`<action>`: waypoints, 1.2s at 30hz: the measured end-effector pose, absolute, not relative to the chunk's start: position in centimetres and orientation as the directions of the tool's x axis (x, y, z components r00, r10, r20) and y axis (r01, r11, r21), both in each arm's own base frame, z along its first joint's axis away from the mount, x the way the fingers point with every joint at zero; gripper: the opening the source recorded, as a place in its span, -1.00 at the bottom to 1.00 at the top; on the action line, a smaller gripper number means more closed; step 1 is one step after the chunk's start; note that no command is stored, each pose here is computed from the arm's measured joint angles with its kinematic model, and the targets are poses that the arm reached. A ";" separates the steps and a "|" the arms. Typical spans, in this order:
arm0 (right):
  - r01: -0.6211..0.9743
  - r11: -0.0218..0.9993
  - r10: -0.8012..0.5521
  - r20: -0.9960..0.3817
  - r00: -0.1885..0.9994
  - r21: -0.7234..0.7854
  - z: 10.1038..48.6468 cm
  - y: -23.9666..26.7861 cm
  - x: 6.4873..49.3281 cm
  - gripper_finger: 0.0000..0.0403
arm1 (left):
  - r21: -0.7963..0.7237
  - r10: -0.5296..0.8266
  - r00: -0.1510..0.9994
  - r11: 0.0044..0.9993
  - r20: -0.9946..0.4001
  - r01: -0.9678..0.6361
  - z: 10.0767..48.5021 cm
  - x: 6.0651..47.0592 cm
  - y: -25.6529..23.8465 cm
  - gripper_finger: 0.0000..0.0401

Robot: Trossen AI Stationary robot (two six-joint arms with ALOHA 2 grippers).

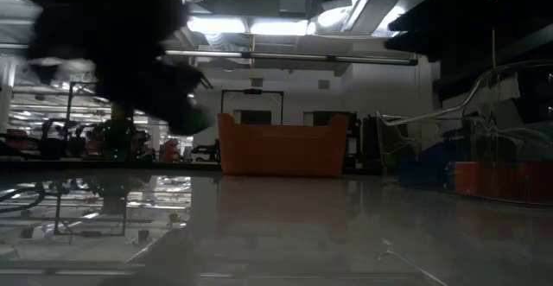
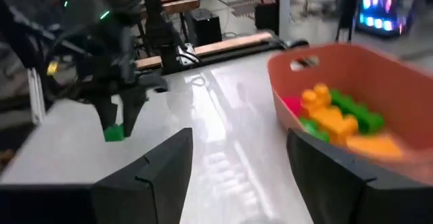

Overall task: Sort blocks by size
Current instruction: Put the small green game piece into the transparent bin

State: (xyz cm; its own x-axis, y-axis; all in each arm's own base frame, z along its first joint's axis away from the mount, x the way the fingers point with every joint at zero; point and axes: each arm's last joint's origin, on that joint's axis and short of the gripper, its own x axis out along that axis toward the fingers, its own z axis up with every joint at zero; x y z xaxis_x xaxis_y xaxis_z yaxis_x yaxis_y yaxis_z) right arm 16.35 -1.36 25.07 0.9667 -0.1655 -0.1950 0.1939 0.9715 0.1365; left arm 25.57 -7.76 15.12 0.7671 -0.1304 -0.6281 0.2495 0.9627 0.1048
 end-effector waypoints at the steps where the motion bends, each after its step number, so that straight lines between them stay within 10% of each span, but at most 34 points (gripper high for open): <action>1: 0.176 0.979 -0.155 -0.186 0.970 0.102 25.0 -1.4 17.0 0.19 | 0.083 -0.124 0.792 0.973 -0.597 0.216 15.4 26.0 -7.0 -0.39; 14: -0.006 0.959 -0.011 -0.061 0.998 -0.283 21.8 -1.4 24.1 0.19 | -0.364 -0.182 0.922 0.930 -0.342 0.048 17.9 28.2 0.6 -0.34; 36: -0.377 0.869 0.303 -0.258 0.917 -0.320 23.0 -1.2 34.2 0.19 | -0.596 -0.287 0.929 0.797 -0.234 0.097 18.9 28.4 1.5 -0.30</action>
State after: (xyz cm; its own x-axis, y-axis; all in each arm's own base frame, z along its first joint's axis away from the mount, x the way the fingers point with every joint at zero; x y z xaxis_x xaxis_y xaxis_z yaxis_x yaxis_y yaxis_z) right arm 34.16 -1.17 22.98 0.9174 0.3035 -0.2576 -0.3773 0.8691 -0.3199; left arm 28.37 1.53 18.93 0.9289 -0.2873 -0.2336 0.0966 0.7971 -0.5960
